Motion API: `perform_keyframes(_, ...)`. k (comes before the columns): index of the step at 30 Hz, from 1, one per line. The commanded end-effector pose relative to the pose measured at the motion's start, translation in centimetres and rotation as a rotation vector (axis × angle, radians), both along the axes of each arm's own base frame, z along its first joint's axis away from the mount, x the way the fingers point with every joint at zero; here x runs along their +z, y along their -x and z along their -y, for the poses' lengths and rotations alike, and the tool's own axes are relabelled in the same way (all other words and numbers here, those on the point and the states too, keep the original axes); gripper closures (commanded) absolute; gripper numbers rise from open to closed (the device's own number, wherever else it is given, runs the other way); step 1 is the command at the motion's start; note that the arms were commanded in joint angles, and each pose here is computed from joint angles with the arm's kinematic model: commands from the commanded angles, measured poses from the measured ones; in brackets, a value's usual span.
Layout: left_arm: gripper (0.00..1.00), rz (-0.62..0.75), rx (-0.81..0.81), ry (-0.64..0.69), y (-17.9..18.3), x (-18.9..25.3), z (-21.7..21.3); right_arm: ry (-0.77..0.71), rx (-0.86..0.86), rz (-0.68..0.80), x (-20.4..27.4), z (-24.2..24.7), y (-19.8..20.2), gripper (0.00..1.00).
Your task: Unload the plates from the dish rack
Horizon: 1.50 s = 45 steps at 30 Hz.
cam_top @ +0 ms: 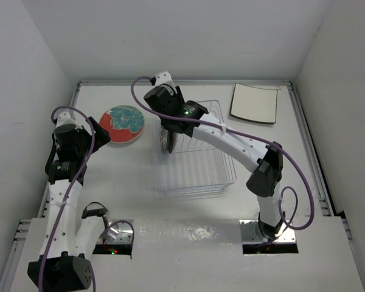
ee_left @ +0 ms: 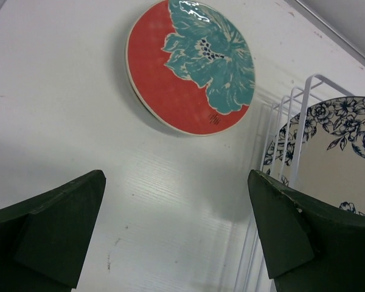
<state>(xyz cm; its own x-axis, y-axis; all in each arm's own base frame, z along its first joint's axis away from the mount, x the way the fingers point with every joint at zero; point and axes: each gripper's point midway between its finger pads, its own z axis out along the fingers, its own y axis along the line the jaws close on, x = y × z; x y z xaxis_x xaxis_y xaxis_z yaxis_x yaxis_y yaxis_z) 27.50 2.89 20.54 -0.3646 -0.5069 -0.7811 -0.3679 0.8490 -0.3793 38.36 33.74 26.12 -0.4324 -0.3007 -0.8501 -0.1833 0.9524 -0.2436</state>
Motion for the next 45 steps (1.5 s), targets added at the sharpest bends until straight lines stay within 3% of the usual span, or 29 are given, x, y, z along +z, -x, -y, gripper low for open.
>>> perform_keyframes(1,0.0,0.053,-0.008,-0.036,-0.3,1.4,-0.1,0.018,-0.04,0.058,1.5,0.3,-1.1,0.52)
perform_keyframes(8,0.0,0.075,-0.024,-0.037,-0.2,1.8,0.4,0.033,-0.058,0.063,0.5,0.1,-1.6,0.6)
perform_keyframes(42,0.0,0.072,-0.025,-0.04,-0.2,1.7,0.4,0.08,-0.117,-0.073,-8.8,0.4,-2.7,0.72)
perform_keyframes(45,0.0,0.072,-0.022,-0.039,-0.2,1.8,0.3,0.074,-0.139,-0.068,-9.0,0.6,-2.7,0.81)
